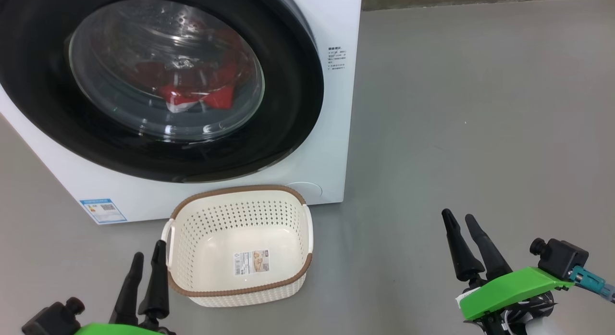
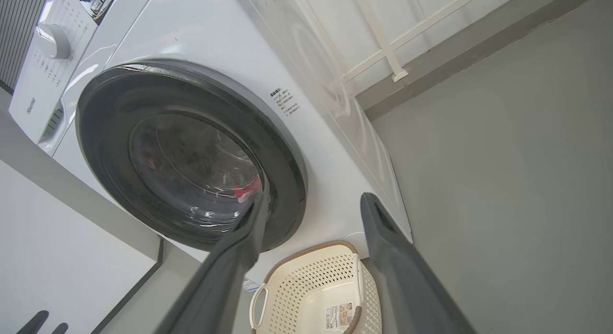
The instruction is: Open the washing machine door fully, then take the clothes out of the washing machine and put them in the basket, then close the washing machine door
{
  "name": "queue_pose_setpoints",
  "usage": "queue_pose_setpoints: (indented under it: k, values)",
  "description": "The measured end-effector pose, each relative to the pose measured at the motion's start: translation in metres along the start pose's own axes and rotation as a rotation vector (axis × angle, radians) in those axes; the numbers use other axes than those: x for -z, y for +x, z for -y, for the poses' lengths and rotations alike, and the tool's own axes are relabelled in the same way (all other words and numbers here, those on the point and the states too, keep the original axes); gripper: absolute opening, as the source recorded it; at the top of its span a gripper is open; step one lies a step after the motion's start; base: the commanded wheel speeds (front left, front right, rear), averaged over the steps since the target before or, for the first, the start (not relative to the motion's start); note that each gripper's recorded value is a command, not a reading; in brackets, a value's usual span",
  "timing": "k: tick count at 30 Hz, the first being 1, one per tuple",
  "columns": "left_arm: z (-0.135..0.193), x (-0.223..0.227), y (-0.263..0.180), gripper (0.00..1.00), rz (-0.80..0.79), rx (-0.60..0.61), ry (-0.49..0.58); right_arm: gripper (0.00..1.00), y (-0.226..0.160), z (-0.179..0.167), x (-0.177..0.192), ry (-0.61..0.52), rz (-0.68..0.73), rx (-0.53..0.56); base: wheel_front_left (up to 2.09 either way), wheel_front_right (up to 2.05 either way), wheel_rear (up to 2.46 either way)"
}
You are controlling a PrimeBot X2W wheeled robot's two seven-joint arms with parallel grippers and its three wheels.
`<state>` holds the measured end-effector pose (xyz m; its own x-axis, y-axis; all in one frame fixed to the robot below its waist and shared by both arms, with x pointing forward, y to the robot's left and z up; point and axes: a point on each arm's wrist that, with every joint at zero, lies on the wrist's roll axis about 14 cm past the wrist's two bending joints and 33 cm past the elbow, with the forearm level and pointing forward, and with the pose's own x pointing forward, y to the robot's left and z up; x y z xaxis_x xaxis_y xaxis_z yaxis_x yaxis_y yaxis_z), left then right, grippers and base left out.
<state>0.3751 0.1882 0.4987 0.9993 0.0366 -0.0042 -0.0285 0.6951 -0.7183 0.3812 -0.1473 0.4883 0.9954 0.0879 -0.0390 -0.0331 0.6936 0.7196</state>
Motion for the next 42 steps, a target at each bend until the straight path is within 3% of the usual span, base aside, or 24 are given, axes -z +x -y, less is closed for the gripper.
queue_pose_setpoints:
  k: [42]
  values:
    - [0.034,-0.021,0.016,1.0,0.123,0.135,0.507,1.0,0.017,-0.055,-0.018,-0.487,0.123,-0.204,0.0,0.0,0.0]
